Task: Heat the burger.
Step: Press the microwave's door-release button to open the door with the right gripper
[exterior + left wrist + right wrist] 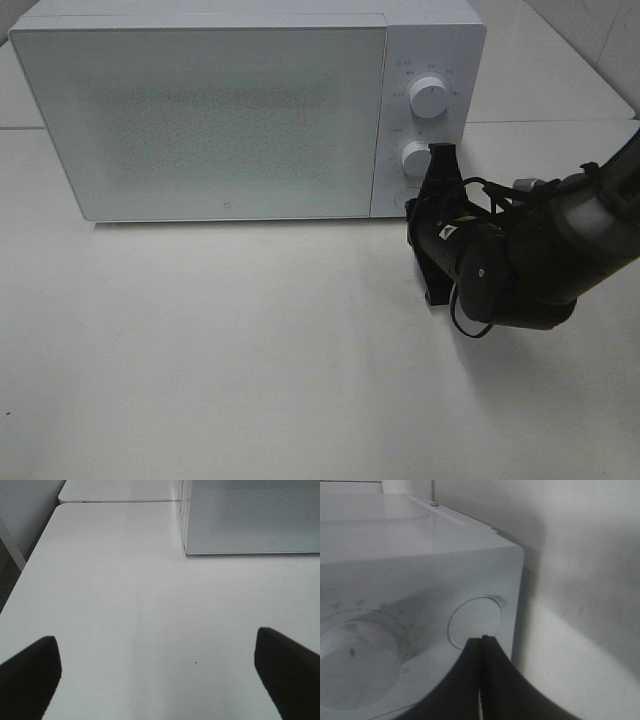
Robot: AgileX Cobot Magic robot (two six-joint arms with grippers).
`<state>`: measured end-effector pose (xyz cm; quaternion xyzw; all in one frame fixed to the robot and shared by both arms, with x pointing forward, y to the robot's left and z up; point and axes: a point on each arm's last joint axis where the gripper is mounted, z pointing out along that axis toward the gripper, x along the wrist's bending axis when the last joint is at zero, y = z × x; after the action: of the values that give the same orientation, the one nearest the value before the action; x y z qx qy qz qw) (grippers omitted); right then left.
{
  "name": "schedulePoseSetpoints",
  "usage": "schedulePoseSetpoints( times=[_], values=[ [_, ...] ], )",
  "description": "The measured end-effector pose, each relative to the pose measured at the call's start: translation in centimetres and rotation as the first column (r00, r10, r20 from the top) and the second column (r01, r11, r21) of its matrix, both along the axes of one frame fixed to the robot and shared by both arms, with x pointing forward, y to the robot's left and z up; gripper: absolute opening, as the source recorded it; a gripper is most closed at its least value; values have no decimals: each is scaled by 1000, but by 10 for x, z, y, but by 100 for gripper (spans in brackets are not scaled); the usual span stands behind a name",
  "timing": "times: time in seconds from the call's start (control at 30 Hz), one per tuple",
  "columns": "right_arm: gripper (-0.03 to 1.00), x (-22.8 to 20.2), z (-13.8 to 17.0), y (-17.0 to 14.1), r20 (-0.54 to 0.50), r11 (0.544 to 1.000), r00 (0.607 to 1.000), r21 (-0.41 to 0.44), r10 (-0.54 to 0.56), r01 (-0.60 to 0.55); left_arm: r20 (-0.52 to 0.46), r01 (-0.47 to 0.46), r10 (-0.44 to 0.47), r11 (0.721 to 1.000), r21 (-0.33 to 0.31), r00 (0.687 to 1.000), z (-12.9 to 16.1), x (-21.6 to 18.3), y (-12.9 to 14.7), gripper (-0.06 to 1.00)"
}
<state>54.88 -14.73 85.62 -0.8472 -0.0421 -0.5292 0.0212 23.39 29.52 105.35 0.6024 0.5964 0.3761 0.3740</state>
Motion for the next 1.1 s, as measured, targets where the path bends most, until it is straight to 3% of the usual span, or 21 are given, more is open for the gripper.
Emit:
schedulePoseSetpoints(
  times=[1.1],
  values=[
    [0,25,-6,0,12,997,997,26,-74,73,0,0,0,1000,0,1000,0,0,0,99]
  ],
)
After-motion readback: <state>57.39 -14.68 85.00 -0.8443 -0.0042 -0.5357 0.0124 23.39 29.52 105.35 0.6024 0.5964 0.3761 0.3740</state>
